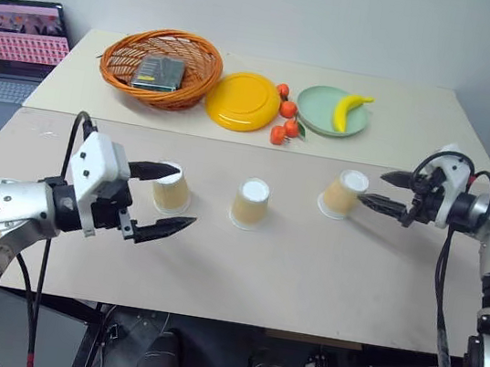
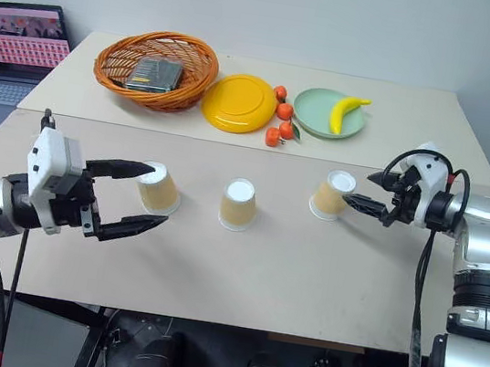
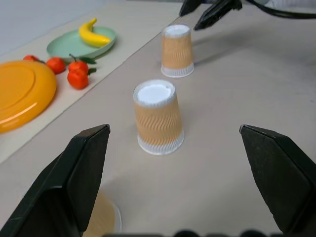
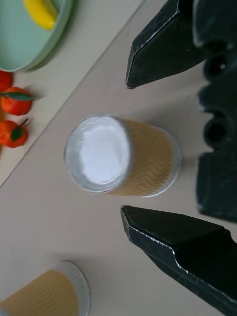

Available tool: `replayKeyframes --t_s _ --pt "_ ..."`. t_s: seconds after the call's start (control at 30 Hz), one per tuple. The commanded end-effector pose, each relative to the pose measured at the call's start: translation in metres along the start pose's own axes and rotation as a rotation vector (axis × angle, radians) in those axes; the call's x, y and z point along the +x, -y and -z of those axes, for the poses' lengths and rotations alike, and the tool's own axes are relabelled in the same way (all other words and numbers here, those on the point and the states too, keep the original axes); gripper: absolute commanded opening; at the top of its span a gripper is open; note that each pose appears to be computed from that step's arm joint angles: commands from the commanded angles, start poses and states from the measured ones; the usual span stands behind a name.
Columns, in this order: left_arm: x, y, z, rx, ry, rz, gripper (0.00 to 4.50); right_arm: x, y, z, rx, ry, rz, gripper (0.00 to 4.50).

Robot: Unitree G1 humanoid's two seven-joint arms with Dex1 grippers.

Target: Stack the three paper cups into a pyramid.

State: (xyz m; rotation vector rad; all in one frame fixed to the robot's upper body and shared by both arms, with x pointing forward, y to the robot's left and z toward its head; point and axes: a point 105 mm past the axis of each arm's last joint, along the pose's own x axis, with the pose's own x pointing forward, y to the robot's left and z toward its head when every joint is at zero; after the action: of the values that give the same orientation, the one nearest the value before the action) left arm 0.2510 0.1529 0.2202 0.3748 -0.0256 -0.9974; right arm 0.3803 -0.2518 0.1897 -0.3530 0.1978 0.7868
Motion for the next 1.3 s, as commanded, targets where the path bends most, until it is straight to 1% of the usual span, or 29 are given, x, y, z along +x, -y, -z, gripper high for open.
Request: replayKeyframes --t_s 0.03,0.63,0.73,0.83,0.97,1.1,1.2,1.3 --pt "0.000 0.000 -0.007 0.039 0.025 -0.009 4.50 -0.001 0.005 -0.015 -0.047 0.049 0.027 4.43" --pt "-0.002 0.005 -0.010 0.051 0.014 -0.039 4.50 0.039 0.005 -0.021 -0.061 0.045 -0.020 4.43" --pt "-0.001 0.012 -0.009 0.043 0.012 -0.030 4.50 0.040 0.005 -0.019 -0.058 0.036 -0.021 3.66" --pt "0.000 0.016 -0.007 0.026 0.014 -0.025 4.50 0.040 0.005 -0.019 -0.066 0.030 -0.025 2.68" --pt "0.000 0.015 -0.008 0.031 0.011 -0.023 4.50 0.039 0.005 -0.023 -0.073 0.034 -0.032 2.66" --pt "0.002 0.011 -0.009 0.040 0.016 -0.015 4.50 0.039 0.001 -0.035 -0.105 0.044 -0.066 2.66" --pt "0.004 0.012 -0.007 0.041 0.014 -0.005 4.50 0.047 -0.022 -0.060 -0.126 0.111 -0.195 2.66" --pt "0.005 0.013 -0.005 0.043 0.013 -0.001 4.50 0.058 -0.045 -0.059 -0.113 0.125 -0.282 2.66"
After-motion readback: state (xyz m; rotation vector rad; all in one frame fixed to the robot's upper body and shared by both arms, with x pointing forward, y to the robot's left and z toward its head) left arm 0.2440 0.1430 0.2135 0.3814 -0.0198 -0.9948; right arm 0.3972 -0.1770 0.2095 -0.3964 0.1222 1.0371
